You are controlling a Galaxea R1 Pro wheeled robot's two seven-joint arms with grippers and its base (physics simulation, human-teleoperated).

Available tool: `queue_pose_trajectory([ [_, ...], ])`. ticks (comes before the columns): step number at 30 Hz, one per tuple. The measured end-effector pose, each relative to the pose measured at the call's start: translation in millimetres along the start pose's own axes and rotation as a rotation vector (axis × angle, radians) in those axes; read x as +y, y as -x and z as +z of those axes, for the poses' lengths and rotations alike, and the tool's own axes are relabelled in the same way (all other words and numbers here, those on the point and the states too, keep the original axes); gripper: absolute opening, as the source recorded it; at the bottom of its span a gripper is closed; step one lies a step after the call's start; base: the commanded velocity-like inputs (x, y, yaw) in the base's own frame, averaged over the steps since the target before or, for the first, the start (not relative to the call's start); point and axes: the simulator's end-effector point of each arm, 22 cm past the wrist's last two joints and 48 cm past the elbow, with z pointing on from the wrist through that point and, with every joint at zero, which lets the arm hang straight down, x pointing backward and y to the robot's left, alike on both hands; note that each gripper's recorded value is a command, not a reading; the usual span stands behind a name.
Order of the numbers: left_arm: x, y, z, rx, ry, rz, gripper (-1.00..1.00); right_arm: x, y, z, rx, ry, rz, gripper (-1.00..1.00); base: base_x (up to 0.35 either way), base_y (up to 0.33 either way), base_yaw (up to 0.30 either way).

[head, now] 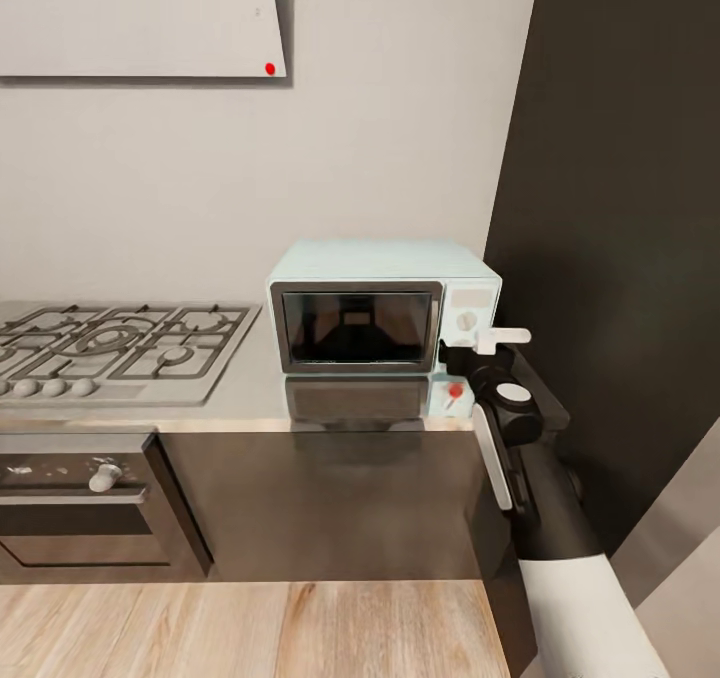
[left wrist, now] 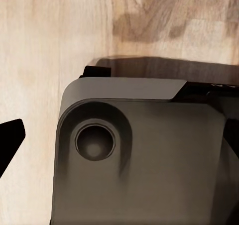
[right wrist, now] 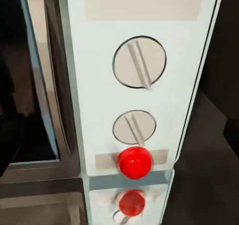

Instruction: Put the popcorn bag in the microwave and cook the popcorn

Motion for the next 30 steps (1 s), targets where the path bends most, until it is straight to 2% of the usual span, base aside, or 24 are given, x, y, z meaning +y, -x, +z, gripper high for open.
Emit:
queue_pose_trajectory([
  [6,0.0,0.1,0.0,0.0,0.0,0.0,1.0,11.6,-17.8,4.7,0.037,0.017,-0.014,1.0,0.004,0.001,0.0],
  [15,0.1,-0.2,-0.1,0.0,0.0,-0.002,1.0,21.4,-20.7,4.2,0.042,0.034,-0.027,1.0,0.178,0.156,0.0],
  [20,0.1,0.1,0.0,0.0,0.0,-0.002,1.0,22.9,-19.9,4.3,0.041,0.036,-0.027,1.0,0.016,0.015,0.0],
  [25,-11.7,-3.3,-0.6,0.004,-0.015,0.004,1.0,21.5,-4.9,7.4,0.018,0.032,-0.024,1.0,0.0,0.0,0.0],
  [30,-20.5,-4.1,-0.9,0.005,-0.025,0.0,1.0,18.8,-5.9,1.4,0.0,0.029,-0.012,1.0,0.0,0.0,0.0],
])
